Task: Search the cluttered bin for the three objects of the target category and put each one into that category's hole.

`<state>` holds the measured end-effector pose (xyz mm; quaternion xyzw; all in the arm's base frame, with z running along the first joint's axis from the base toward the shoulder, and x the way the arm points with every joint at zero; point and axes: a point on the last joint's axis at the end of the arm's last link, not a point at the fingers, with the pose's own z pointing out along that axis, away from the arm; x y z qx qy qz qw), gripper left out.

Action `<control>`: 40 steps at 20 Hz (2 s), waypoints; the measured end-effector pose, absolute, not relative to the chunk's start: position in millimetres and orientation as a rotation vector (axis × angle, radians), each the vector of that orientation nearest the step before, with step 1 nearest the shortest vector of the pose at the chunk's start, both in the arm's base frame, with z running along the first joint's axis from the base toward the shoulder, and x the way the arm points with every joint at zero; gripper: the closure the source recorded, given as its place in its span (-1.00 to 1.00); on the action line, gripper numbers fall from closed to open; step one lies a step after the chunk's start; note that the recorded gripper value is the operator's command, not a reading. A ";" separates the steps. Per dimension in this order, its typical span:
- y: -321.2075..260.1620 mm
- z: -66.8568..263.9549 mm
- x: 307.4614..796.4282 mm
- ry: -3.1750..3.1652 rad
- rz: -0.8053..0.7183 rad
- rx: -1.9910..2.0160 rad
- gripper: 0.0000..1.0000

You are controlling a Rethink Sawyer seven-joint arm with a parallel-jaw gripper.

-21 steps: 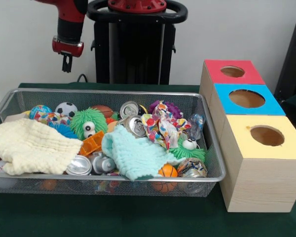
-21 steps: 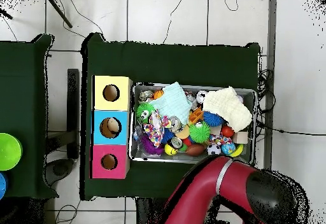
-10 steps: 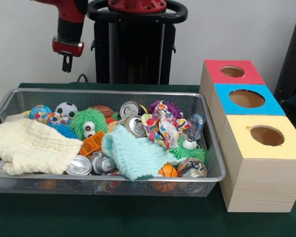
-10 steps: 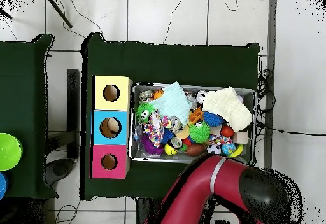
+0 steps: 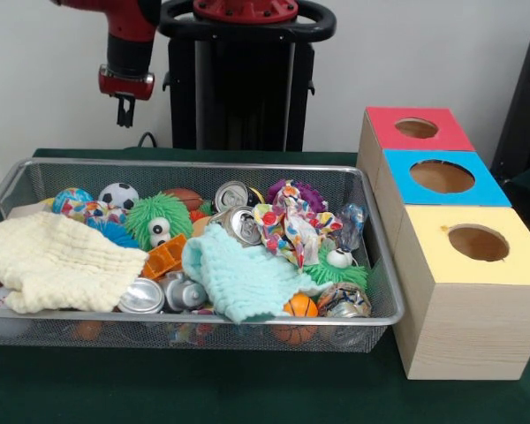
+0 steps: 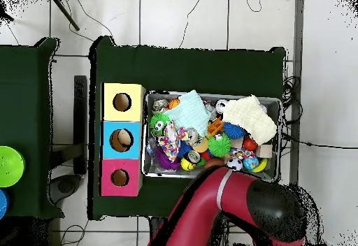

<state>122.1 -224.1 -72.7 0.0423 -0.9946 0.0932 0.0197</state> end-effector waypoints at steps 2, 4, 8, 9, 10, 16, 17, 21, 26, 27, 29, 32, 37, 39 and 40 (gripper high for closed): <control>-222.7 -72.7 123.1 -3.075 0.288 0.145 1.00; -221.2 -73.0 124.9 -3.068 0.287 0.157 1.00; -217.4 -75.3 129.5 -3.075 0.278 0.164 1.00; -216.1 -76.4 130.6 -3.080 0.273 0.163 1.00; -215.3 -77.2 131.4 -3.083 0.271 0.162 1.00; -210.4 -82.0 140.5 -3.104 0.259 0.158 1.00; -209.6 -82.5 141.5 -3.104 0.257 0.160 1.00; -206.6 -83.5 144.0 -3.099 0.245 0.169 1.00; -200.0 -86.1 146.4 -3.086 0.208 0.183 1.00; -198.6 -86.9 147.2 -3.083 0.200 0.186 1.00; -197.0 -87.9 148.4 -3.079 0.193 0.188 1.00; -194.5 -88.7 150.7 -3.070 0.180 0.196 1.00; -185.4 -93.1 154.1 -3.047 0.138 0.216 1.00; -181.9 -95.3 156.0 -3.042 0.126 0.220 1.00; -180.5 -96.3 157.4 -3.041 0.121 0.222 1.00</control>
